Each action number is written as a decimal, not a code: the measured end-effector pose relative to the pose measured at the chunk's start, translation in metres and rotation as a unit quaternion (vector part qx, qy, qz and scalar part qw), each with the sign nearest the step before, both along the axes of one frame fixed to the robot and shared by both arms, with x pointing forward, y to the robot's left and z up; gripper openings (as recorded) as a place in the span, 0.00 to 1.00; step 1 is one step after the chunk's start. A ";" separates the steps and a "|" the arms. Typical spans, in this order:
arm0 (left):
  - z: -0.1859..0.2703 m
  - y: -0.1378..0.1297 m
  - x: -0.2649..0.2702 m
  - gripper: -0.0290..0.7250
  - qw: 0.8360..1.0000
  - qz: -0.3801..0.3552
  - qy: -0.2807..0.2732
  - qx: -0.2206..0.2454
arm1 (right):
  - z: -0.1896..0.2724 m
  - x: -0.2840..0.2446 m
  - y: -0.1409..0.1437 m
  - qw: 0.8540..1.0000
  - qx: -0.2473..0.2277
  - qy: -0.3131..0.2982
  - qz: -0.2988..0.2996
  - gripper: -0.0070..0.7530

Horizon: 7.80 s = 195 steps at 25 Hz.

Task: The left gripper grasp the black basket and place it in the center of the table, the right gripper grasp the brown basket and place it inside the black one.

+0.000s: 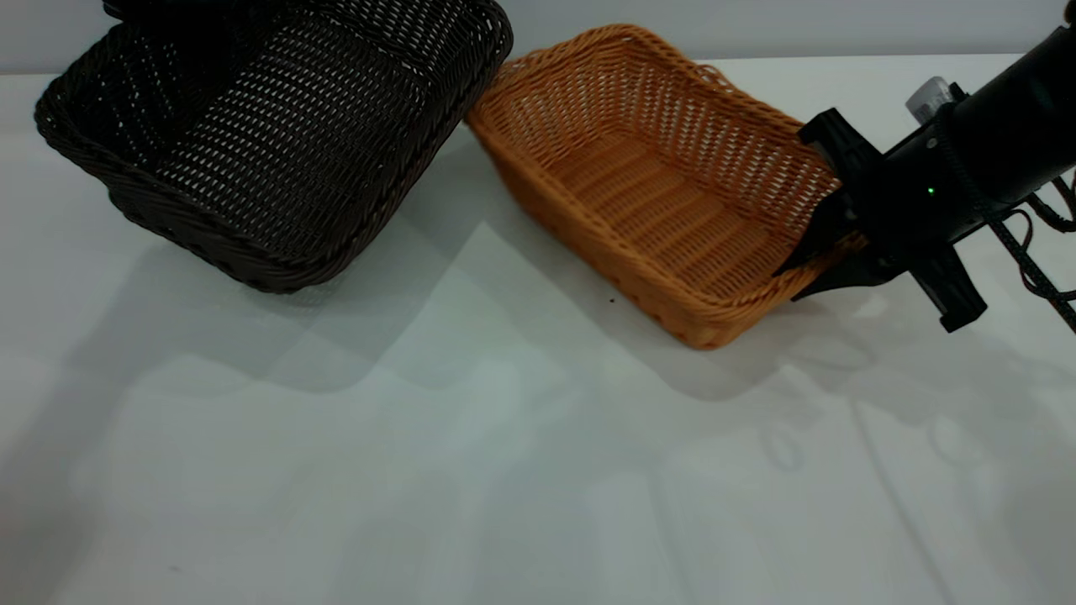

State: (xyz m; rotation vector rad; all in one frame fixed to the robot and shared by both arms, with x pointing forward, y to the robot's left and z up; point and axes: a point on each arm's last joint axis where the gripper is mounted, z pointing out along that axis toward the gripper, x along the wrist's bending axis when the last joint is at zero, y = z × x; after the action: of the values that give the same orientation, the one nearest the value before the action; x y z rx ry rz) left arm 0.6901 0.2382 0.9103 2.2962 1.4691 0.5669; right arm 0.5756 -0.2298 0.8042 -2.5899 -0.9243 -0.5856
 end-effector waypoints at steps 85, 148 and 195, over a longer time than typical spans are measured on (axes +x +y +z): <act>0.059 0.052 -0.009 0.76 0.998 -0.031 -0.030 -0.046 | 0.099 0.037 0.029 0.925 0.087 -0.089 0.359 0.09; 0.186 0.045 -0.073 0.76 0.993 -0.033 -0.069 -0.087 | 0.269 0.034 0.022 0.829 -0.166 -0.294 0.445 0.77; 0.190 0.050 -0.410 0.76 0.989 0.095 -0.051 -0.100 | 0.242 -0.340 -0.043 0.711 -0.307 -0.472 0.421 0.77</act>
State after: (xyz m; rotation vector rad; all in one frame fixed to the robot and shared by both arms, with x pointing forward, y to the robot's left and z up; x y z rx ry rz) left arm 0.2798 0.2886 1.1006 1.9620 1.6253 0.5524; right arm 0.2352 -0.2726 1.0465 -1.7146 -2.7898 -1.5019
